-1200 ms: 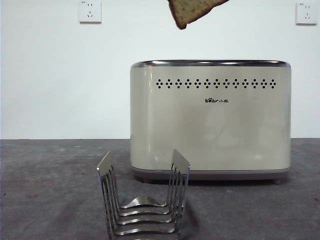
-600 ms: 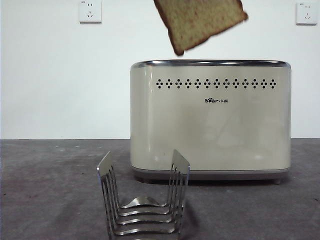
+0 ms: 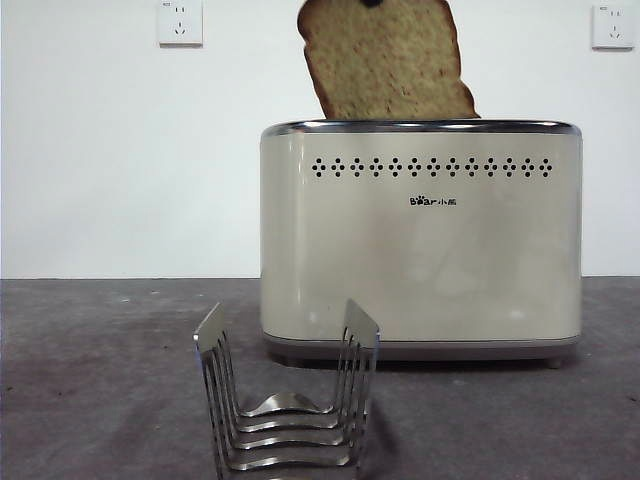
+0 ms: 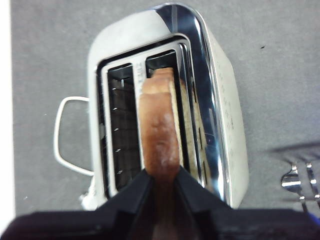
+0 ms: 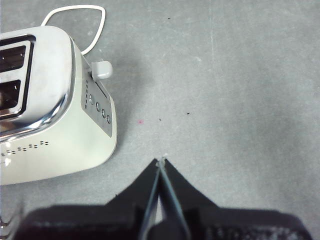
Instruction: Pick up a slice of bread from the rack,put the bread on the toaster,press the button
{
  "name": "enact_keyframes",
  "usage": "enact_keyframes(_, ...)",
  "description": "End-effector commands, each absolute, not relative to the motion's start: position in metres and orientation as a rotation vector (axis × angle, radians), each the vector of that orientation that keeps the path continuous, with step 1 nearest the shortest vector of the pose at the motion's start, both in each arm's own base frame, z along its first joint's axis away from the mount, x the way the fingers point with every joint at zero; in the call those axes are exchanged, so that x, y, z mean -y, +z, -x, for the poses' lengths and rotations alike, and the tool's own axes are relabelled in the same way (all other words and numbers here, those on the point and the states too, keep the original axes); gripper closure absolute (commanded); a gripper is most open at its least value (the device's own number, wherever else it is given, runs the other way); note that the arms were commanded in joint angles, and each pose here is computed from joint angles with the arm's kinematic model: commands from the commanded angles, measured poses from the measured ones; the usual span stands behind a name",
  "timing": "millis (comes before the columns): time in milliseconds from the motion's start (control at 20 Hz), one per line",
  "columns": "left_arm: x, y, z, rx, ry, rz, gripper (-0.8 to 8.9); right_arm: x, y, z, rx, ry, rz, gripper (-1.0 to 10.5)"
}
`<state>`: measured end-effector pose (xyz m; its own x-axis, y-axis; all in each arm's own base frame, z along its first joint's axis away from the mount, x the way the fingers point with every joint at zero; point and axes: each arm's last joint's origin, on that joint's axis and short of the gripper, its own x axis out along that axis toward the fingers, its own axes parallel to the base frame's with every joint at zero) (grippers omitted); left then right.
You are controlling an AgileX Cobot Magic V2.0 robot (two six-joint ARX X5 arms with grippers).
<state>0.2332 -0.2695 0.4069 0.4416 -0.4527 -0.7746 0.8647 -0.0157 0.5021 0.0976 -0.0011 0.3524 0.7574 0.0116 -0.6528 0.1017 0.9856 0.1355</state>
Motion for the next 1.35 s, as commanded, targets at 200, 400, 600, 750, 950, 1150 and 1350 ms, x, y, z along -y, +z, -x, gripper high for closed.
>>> enact_keyframes(200, 0.284, 0.385, -0.247, -0.494, -1.138, -1.177, 8.23, 0.001, 0.353, -0.098, -0.703, -0.046, -0.157, 9.5)
enact_keyframes(400, 0.293, 0.371, -0.255, -0.522, -1.146, -1.185, 8.23, 0.001, 0.352, -0.098, -0.707, -0.046, -0.157, 9.5)
enact_keyframes(600, 0.300, 0.362, -0.261, -0.527, -1.148, -1.187, 8.23, 0.001, 0.352, -0.098, -0.707, -0.046, -0.157, 9.5)
enact_keyframes(750, 0.303, 0.361, -0.264, -0.511, -1.139, -1.175, 8.21, 0.001, 0.352, -0.098, -0.707, -0.047, -0.157, 9.5)
enact_keyframes(950, 0.305, 0.361, -0.264, -0.494, -1.135, -1.166, 8.17, 0.001, 0.352, -0.099, -0.709, -0.047, -0.158, 9.5)
enact_keyframes(1150, 0.306, 0.361, -0.263, -0.494, -1.136, -1.163, 8.11, 0.001, 0.352, -0.100, -0.716, -0.047, -0.158, 9.5)
enact_keyframes(1350, 0.306, 0.361, -0.263, -0.507, -1.120, -1.150, 4.81, 0.001, 0.351, -0.100, -0.729, -0.048, -0.158, 9.5)
